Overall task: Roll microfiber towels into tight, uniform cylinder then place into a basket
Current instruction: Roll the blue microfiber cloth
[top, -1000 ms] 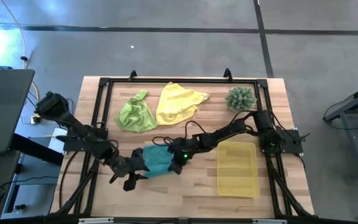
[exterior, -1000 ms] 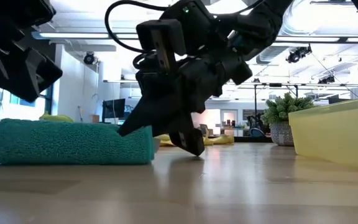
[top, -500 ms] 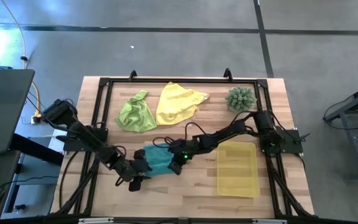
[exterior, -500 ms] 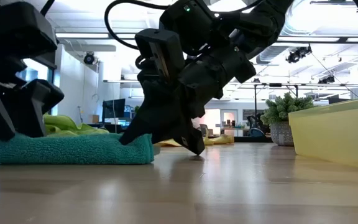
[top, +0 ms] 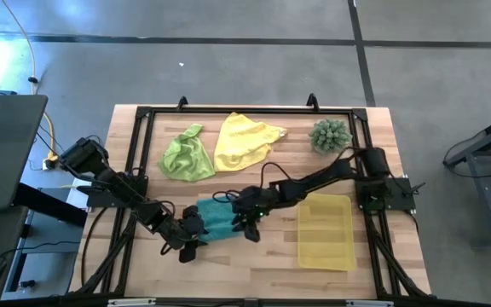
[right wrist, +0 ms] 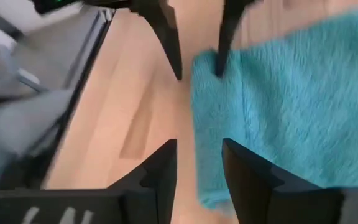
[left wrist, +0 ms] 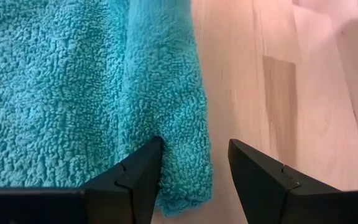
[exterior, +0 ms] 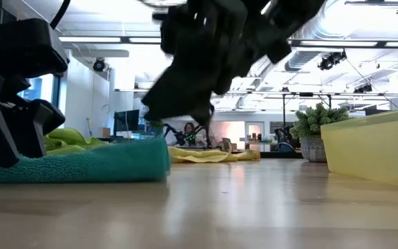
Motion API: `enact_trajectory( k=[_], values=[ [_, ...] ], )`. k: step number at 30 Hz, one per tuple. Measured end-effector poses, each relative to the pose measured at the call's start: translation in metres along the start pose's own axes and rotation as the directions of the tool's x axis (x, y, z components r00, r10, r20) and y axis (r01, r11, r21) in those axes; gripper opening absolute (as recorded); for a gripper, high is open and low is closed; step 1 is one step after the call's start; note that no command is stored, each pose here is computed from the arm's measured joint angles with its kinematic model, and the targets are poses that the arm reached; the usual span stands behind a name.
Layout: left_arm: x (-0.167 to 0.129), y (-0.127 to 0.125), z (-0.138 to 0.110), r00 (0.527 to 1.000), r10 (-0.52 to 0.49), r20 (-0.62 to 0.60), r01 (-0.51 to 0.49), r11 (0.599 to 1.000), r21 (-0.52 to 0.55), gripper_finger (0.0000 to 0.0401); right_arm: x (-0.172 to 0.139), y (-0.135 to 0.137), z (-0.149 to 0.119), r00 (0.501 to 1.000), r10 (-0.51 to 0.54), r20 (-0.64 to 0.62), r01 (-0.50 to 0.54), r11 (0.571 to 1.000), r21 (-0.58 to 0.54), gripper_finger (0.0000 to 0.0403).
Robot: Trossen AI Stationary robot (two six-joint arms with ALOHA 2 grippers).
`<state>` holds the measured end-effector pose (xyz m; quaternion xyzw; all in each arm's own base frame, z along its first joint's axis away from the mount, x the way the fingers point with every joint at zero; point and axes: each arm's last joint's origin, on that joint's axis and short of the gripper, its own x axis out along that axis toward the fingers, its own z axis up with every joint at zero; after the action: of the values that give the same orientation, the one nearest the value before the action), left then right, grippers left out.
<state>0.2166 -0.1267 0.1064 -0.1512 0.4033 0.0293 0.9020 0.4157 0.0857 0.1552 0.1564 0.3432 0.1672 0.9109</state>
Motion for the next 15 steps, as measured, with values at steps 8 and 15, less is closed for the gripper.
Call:
enact_trajectory(
  k=[8,15],
  values=[
    [0.000,0.000,0.000,1.000,-0.001,0.001,0.001,1.000,-0.029,0.0176,0.022,0.046,-0.022,0.977,-0.190,0.093,0.211,0.872,-0.441,0.0123],
    [0.000,0.000,0.000,1.000,-0.002,0.002,0.002,1.000,-0.031,0.0176,0.044,0.051,-0.041,0.957,-0.255,0.136,0.288,0.802,-0.523,0.0125]
  ],
)
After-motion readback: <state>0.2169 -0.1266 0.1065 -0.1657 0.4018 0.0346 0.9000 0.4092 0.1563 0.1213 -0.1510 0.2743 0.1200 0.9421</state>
